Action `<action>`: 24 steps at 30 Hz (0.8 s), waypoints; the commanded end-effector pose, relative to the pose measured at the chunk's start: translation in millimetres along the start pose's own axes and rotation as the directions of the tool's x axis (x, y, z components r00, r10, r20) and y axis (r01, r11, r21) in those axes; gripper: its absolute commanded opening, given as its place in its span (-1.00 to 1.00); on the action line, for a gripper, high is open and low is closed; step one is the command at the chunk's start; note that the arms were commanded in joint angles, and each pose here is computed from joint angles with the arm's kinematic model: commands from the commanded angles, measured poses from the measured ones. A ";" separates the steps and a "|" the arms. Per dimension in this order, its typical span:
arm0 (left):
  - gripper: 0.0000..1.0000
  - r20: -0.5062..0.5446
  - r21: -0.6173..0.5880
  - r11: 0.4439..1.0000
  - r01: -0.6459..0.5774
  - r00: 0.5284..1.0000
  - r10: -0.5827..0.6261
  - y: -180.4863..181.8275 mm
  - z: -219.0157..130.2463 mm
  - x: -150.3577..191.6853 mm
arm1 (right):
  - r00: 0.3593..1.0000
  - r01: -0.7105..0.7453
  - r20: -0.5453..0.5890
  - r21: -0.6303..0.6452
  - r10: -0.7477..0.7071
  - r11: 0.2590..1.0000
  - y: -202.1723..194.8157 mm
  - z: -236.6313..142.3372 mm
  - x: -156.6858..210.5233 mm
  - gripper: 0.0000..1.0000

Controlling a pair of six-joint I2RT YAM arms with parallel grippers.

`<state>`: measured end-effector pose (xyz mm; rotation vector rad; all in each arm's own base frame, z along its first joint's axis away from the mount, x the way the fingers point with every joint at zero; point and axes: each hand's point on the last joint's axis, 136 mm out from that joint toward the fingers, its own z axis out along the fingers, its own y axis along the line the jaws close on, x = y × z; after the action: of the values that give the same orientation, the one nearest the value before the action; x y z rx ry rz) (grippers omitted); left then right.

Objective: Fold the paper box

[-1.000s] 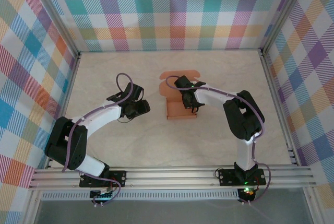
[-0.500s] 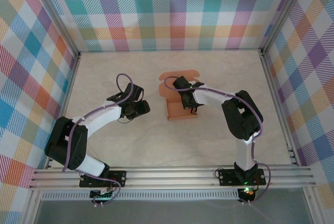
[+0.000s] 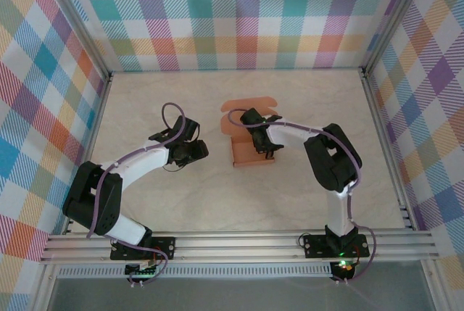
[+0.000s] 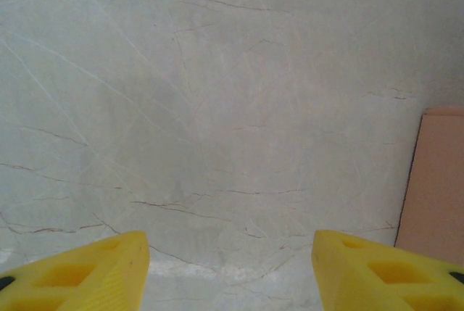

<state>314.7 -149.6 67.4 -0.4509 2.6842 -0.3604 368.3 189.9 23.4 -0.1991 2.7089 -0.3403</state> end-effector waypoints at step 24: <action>0.22 -0.004 -0.006 1.000 -0.009 1.000 0.009 5.6 5.1 0.6 | 0.962 0.222 -0.212 0.243 -0.171 0.944 -25.1 34.6 48.0 -1.00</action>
<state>316.1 -150.3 67.3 -0.4495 2.6758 -0.3677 373.1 179.7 21.1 -0.2851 2.6675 -0.6228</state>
